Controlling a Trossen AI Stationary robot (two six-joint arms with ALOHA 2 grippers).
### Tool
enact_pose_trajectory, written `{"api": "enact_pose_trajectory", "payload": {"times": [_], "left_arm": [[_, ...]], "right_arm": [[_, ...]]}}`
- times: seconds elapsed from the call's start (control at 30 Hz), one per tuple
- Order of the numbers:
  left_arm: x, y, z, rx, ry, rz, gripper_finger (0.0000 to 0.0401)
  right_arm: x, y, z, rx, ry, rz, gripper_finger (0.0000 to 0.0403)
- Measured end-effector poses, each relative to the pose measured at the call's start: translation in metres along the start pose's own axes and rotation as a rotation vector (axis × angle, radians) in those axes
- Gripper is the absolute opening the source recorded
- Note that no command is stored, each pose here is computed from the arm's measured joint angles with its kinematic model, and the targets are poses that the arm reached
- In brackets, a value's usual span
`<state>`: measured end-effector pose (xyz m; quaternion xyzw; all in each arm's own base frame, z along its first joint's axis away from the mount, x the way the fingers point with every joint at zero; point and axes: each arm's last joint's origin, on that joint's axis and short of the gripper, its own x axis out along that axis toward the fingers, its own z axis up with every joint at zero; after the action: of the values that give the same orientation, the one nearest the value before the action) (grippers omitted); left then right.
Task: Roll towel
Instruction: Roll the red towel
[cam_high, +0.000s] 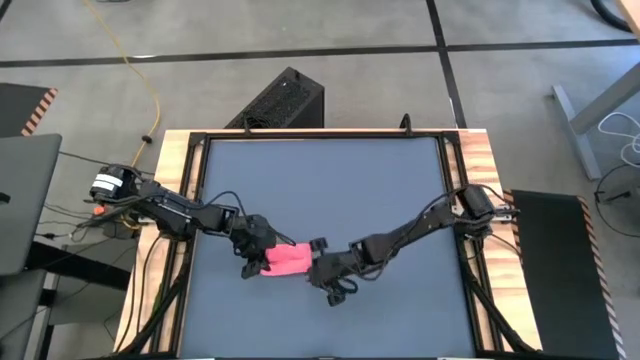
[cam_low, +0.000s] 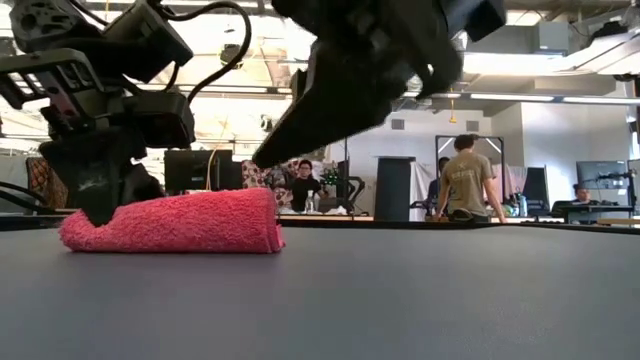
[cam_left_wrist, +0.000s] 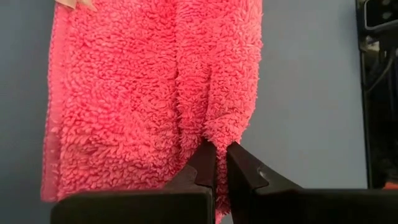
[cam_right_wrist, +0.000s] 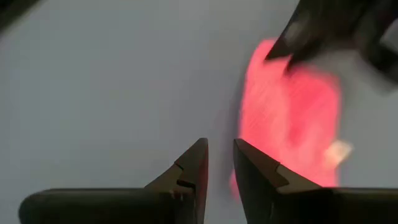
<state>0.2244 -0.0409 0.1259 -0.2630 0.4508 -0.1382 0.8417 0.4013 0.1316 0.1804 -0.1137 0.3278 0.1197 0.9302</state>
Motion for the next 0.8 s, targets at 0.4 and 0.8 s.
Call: {"api": "enact_pose_trajectory", "payload": {"times": [0.4,0.8], "left_arm": [[-0.003,0.005,0.004,-0.025,-0.008,-0.020,0.0000],[-0.003,0.004,0.004,-0.024,-0.004,-0.035,0.0000]], "right_arm": [[0.022,0.031,-0.013,-0.440,0.062,-0.222,0.0124],[0.026,0.012,-0.016,-0.406,0.083,-0.264,0.0206]]}}
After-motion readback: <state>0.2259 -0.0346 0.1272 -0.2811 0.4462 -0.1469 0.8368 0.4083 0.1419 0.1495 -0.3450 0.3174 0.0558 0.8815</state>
